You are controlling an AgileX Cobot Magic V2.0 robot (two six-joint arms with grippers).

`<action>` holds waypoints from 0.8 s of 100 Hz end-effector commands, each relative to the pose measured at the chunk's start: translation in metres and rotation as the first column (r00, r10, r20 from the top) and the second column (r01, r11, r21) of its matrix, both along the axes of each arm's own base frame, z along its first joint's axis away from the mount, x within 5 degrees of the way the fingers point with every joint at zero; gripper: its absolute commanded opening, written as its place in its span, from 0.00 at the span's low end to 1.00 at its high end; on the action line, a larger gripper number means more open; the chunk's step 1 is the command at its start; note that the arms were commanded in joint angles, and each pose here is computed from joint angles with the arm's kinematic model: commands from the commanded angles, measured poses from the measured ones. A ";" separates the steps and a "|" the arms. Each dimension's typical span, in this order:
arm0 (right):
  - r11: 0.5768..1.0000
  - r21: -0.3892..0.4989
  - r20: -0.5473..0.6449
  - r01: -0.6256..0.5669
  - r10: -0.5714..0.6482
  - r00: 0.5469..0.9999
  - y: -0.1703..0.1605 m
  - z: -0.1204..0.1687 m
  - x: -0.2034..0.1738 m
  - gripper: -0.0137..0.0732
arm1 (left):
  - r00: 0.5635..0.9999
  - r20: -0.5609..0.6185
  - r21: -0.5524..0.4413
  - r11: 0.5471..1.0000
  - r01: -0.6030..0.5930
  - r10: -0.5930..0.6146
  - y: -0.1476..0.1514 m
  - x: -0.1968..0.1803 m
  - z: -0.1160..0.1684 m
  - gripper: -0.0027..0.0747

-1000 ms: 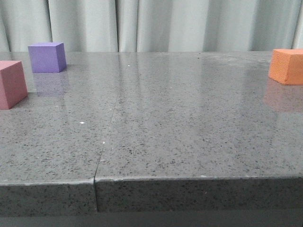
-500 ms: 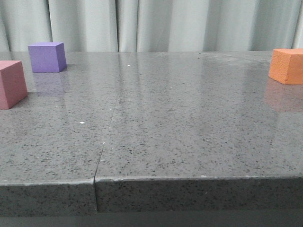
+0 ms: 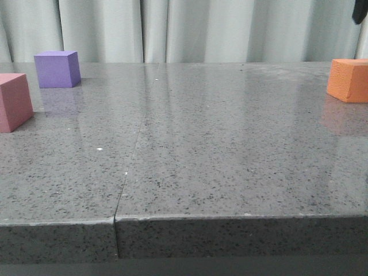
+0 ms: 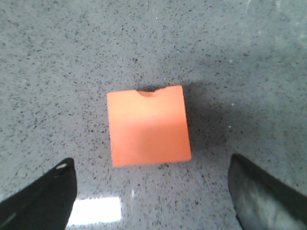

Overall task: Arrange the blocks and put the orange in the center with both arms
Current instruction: 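Lower the right gripper over the orange cube and close on it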

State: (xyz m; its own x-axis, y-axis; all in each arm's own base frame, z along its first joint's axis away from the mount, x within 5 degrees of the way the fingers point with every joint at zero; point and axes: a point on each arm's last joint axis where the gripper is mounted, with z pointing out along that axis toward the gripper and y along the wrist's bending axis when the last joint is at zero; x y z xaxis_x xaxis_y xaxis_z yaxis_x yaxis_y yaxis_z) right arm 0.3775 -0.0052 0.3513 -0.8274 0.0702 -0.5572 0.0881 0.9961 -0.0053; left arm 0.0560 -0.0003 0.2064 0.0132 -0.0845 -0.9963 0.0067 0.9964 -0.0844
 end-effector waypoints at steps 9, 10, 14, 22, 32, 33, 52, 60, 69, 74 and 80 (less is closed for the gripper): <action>1.000 -0.026 0.024 -0.006 0.006 1.000 -0.003 0.013 0.020 0.88 | 0.997 0.072 -0.011 1.000 0.002 -0.002 0.000 -0.001 -0.004 0.01; 1.000 -0.026 0.026 -0.005 0.006 1.000 -0.003 0.013 0.021 0.88 | 0.997 0.072 -0.011 1.000 0.002 -0.002 0.000 -0.001 -0.004 0.01; 1.000 -0.026 0.008 -0.005 0.005 1.000 -0.003 0.009 0.027 0.88 | 0.997 0.072 -0.011 1.000 0.002 -0.002 0.000 -0.001 -0.004 0.01; 1.000 -0.024 -0.022 -0.005 0.004 1.000 -0.003 -0.002 0.037 0.88 | 0.997 0.072 -0.011 1.000 0.002 -0.002 0.000 -0.001 -0.004 0.01; 1.000 -0.023 -0.050 -0.005 0.004 0.999 -0.003 -0.014 0.047 0.88 | 0.997 0.072 -0.011 1.000 0.002 -0.002 0.000 -0.001 -0.004 0.01; 1.000 -0.022 -0.051 -0.005 0.004 0.999 -0.003 -0.015 0.048 0.88 | 0.997 0.072 -0.011 1.000 0.002 -0.002 0.000 -0.001 -0.004 0.01; 1.000 -0.017 -0.095 -0.006 0.005 0.996 -0.003 -0.035 0.057 0.88 | 0.997 0.072 -0.011 1.000 0.002 -0.002 0.000 -0.001 -0.004 0.01; 1.000 -0.016 -0.109 -0.006 0.005 0.994 -0.003 -0.041 0.060 0.88 | 0.997 0.072 -0.011 1.000 0.002 -0.002 0.000 -0.001 -0.004 0.01; 1.000 -0.016 -0.109 -0.007 0.005 0.994 -0.003 -0.042 0.060 0.86 | 0.997 0.072 -0.011 1.000 0.002 -0.002 0.000 -0.001 -0.004 0.01; 1.000 -0.016 -0.109 -0.007 0.005 0.994 -0.003 -0.042 0.060 0.80 | 0.997 0.072 -0.011 1.000 0.002 -0.002 0.000 -0.001 -0.004 0.01; 1.000 -0.016 -0.109 -0.007 0.005 0.994 -0.003 -0.042 0.060 0.71 | 0.997 0.072 -0.011 1.000 0.002 -0.002 0.000 -0.001 -0.004 0.01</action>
